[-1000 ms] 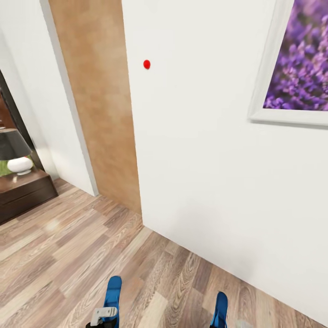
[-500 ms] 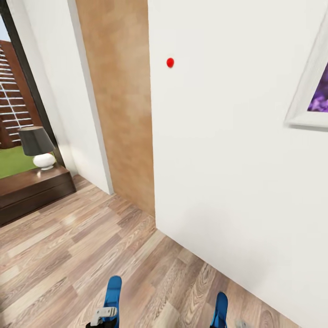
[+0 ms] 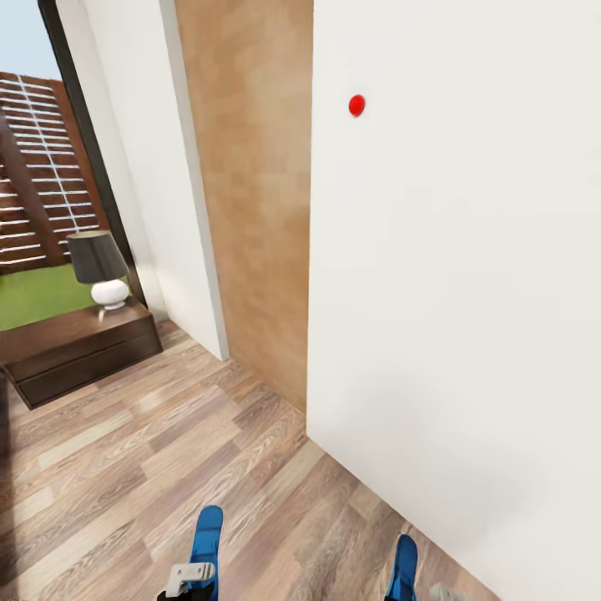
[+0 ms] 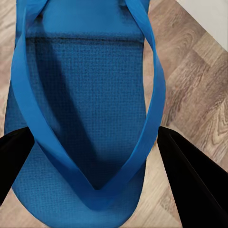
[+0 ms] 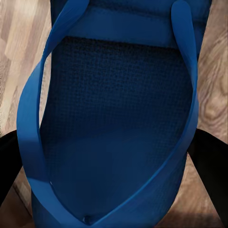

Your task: In the bedroom, move the book from the bed onto either nightstand, and place the two sandals side by side next to the bed.

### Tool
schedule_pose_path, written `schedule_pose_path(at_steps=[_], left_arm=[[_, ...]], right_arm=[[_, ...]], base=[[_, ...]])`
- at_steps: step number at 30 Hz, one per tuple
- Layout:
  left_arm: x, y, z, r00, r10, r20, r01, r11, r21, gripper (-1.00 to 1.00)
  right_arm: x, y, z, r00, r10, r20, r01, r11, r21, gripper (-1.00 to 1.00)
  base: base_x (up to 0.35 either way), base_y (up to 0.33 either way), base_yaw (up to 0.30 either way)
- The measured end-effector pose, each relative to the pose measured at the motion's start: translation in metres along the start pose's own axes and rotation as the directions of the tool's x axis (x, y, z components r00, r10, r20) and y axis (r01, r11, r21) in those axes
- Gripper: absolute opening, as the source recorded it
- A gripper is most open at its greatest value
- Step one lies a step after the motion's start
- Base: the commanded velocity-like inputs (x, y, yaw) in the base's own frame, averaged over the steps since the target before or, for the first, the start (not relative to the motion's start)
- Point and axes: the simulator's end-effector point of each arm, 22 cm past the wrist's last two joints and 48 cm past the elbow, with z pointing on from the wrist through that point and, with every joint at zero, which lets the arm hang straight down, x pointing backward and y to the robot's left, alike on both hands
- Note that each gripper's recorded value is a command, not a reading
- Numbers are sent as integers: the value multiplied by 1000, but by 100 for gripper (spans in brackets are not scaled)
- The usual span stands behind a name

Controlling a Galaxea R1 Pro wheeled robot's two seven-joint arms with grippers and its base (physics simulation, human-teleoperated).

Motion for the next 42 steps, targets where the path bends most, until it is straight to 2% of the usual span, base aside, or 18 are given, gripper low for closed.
schedule_pose_path(at_steps=[5, 12, 17, 24, 34, 42], left_arm=[[0, 0, 0, 1000, -1, 0, 1, 1000, -1, -100], [0, 0, 0, 1000, -1, 0, 1, 1000, 0, -100], [0, 0, 0, 1000, 0, 1, 0, 1000, 0, -100], [0, 0, 0, 1000, 0, 1, 0, 1000, 0, -100], [0, 0, 0, 1000, 0, 1, 0, 1000, -1, -100], [0, 0, 0, 1000, 0, 1, 0, 1000, -1, -100]], right_arm=[[0, 0, 0, 1000, 0, 0, 0, 1000, 0, -100], [0, 0, 0, 1000, 1, 0, -1, 1000, 0, -100], [-1, 0, 0, 1000, 0, 1, 0, 1000, 0, -100], [0, 0, 0, 1000, 1, 0, -1, 1000, -1, -100], [0, 0, 0, 1000, 1, 0, -1, 1000, -2, -100], [0, 0, 0, 1000, 0, 1, 0, 1000, -1, -100]], base=[[261, 0, 289], [61, 0, 267], [73, 0, 81], [291, 0, 89], [318, 0, 272], [50, 0, 288]])
